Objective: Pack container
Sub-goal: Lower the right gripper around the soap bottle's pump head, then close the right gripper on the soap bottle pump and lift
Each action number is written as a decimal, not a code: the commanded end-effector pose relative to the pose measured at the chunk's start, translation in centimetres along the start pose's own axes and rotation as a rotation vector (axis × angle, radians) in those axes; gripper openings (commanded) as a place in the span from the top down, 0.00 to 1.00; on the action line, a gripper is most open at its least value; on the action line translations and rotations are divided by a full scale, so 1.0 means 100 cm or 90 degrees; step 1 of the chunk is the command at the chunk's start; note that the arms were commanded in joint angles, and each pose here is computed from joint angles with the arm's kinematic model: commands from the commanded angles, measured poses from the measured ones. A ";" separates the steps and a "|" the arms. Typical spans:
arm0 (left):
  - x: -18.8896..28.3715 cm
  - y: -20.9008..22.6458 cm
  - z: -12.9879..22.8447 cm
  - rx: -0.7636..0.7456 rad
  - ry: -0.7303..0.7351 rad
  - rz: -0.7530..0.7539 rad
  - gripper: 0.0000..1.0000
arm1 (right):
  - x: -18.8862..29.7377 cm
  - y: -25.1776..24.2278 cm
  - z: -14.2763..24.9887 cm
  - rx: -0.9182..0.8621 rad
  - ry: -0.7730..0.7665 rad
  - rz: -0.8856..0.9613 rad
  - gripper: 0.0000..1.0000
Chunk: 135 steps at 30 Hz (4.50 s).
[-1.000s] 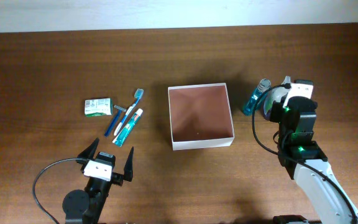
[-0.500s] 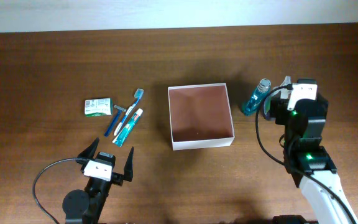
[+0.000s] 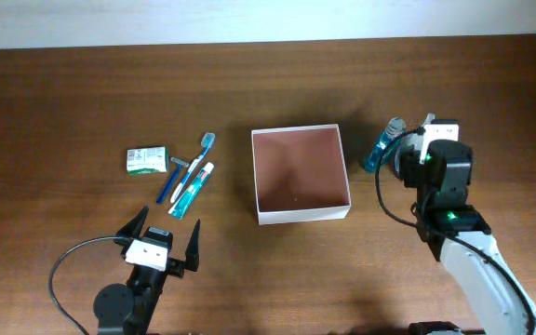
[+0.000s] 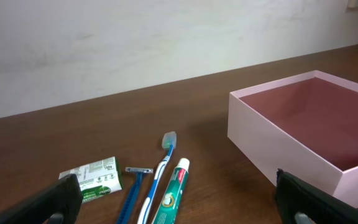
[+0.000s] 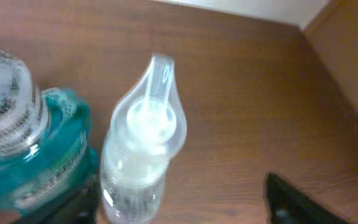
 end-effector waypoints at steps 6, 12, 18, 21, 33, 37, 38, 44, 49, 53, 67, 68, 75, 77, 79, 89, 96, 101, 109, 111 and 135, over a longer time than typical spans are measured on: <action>0.000 -0.001 0.000 -0.010 -0.002 0.006 0.00 | -0.014 0.000 0.001 -0.011 0.006 0.012 0.32; 0.000 -0.001 0.000 -0.010 -0.002 0.006 0.00 | -0.029 -0.009 0.005 -0.037 0.010 0.032 0.32; 0.000 -0.001 0.000 -0.010 -0.002 0.006 0.00 | -0.029 -0.008 -0.003 -0.047 -0.022 0.024 0.46; 0.000 -0.001 0.000 -0.010 -0.002 0.006 0.00 | -0.029 -0.005 -0.006 -0.050 -0.031 0.005 0.71; 0.000 -0.001 0.000 -0.010 -0.002 0.006 0.00 | 0.002 -0.019 -0.017 -0.053 -0.039 0.037 0.01; 0.000 -0.001 0.000 -0.010 -0.002 0.006 0.00 | 0.001 -0.021 -0.010 -0.044 -0.011 0.052 0.01; 0.000 -0.001 0.000 -0.010 -0.002 0.006 0.00 | -0.002 -0.021 -0.008 -0.047 -0.007 0.052 0.01; 0.000 -0.001 0.000 -0.010 -0.002 0.006 0.00 | -0.022 -0.032 -0.008 -0.121 -0.027 0.076 0.01; 0.000 -0.001 0.000 -0.010 -0.002 0.006 0.00 | -0.040 -0.048 -0.006 -0.175 -0.029 0.004 0.01; 0.000 -0.001 0.000 -0.010 -0.002 0.006 0.00 | -0.045 -0.046 -0.005 -0.144 -0.026 -0.056 0.02; 0.000 -0.001 0.000 -0.010 -0.002 0.006 0.00 | -0.044 -0.041 -0.014 0.005 -0.068 -0.063 0.01; 0.000 -0.001 0.000 -0.010 -0.002 0.006 0.00 | -0.045 -0.041 -0.014 0.011 -0.070 -0.063 0.01; 0.000 -0.001 0.000 -0.010 -0.002 0.006 0.00 | -0.059 -0.037 -0.011 0.011 -0.080 -0.075 0.02; 0.000 -0.001 0.000 -0.010 -0.002 0.006 0.00 | -0.061 -0.035 -0.010 0.011 -0.082 -0.080 0.01; 0.000 -0.001 0.000 -0.010 -0.002 0.006 0.00 | -0.064 -0.035 -0.010 0.011 -0.086 -0.080 0.02; 0.000 -0.001 0.000 -0.010 -0.002 0.006 0.00 | -0.070 -0.029 -0.014 0.009 -0.121 -0.113 0.01; 0.000 -0.001 0.000 -0.010 -0.002 0.006 0.00 | -0.069 -0.030 -0.023 -0.008 -0.137 -0.116 0.21; 0.000 -0.001 0.000 -0.010 -0.002 0.006 0.00 | -0.069 -0.030 -0.024 -0.008 -0.140 -0.117 0.50; 0.000 -0.001 0.000 -0.010 -0.002 0.006 0.00 | -0.060 -0.032 -0.043 -0.010 -0.187 -0.113 0.62; 0.000 -0.001 0.000 -0.010 -0.002 0.006 0.00 | -0.052 -0.034 -0.051 -0.011 -0.206 -0.111 0.64; 0.000 -0.001 0.000 -0.010 -0.002 0.006 0.00 | -0.019 -0.031 -0.030 -0.057 -0.069 -0.163 0.30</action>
Point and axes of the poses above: each gripper's point midway between its finger pads, its own x axis back along the fingers, its own y axis along the line the jaws close on, z = x × y, the point moved 8 cm from there along x, back along the fingers, and after that the axes turned 10 degrees about -x, right-handed, at the moved point
